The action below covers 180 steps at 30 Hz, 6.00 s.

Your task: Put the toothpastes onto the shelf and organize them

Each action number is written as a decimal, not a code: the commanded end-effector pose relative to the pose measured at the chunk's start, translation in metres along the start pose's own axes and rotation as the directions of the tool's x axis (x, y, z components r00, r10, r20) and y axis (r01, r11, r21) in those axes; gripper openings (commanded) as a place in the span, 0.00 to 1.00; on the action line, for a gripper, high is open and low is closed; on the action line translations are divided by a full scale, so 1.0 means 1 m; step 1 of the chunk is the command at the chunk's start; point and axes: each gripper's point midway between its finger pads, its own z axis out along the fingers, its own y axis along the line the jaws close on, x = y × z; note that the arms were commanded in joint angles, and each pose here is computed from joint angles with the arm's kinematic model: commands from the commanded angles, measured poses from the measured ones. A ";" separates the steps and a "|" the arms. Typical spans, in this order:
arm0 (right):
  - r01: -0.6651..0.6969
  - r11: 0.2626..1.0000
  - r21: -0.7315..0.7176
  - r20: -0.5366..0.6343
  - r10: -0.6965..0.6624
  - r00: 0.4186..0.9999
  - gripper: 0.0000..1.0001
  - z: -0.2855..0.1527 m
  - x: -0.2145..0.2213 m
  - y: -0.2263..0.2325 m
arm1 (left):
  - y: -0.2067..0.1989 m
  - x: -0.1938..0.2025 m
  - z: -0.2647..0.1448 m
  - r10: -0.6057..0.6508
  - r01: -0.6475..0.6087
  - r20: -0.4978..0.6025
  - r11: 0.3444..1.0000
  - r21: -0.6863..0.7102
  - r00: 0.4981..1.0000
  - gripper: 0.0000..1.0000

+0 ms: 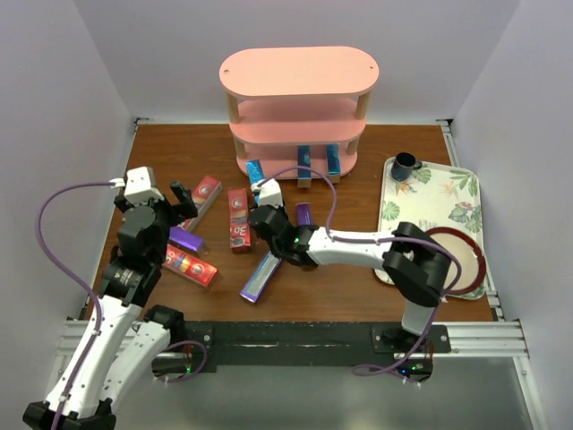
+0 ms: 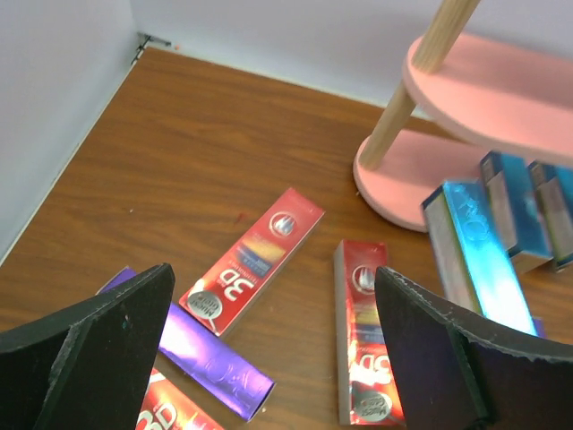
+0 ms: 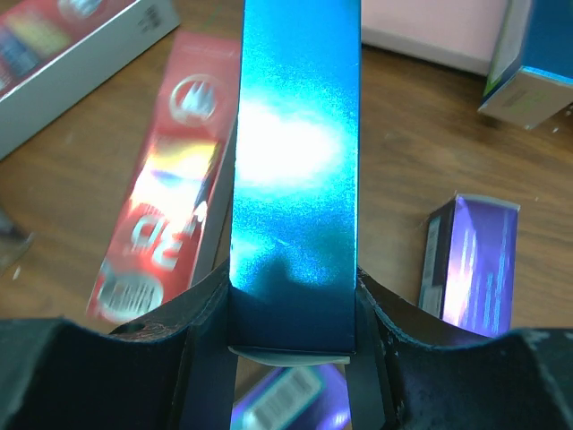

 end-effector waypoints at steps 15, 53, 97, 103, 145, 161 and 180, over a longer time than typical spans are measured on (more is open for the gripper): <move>-0.273 0.933 0.233 0.196 0.230 0.953 0.20 0.124 -0.070 -0.034 | -0.004 0.014 -0.006 0.086 -0.086 0.009 0.996 0.003 0.996 0.99; -0.302 0.915 0.267 0.223 0.246 0.943 0.59 0.164 -0.065 -0.050 | -0.018 0.019 -0.011 0.097 -0.098 0.006 0.993 0.072 0.995 0.98; -0.221 0.975 -0.011 0.025 0.221 0.975 0.98 -0.053 0.020 -0.123 | -0.055 0.036 -0.014 0.135 -0.122 -0.026 0.950 0.287 0.991 0.97; -0.162 0.987 -0.022 0.083 0.163 0.983 0.98 -0.068 0.040 -0.106 | -0.054 0.040 -0.012 0.142 -0.127 -0.034 0.951 0.283 0.989 0.97; -0.075 0.995 0.059 -0.018 0.077 0.997 0.28 -0.083 0.089 -0.094 | -0.055 0.038 -0.013 0.142 -0.127 -0.029 0.949 0.290 0.989 0.96; -0.005 1.000 -0.012 0.018 0.005 1.000 0.32 -0.131 -0.050 -0.138 | -0.058 0.039 -0.013 0.142 -0.126 -0.032 0.944 0.306 0.989 0.96; -0.104 0.988 0.117 0.147 0.087 0.985 0.34 -0.016 -0.185 -0.207 | -0.058 0.041 -0.014 0.145 -0.127 -0.034 0.942 0.311 0.989 0.96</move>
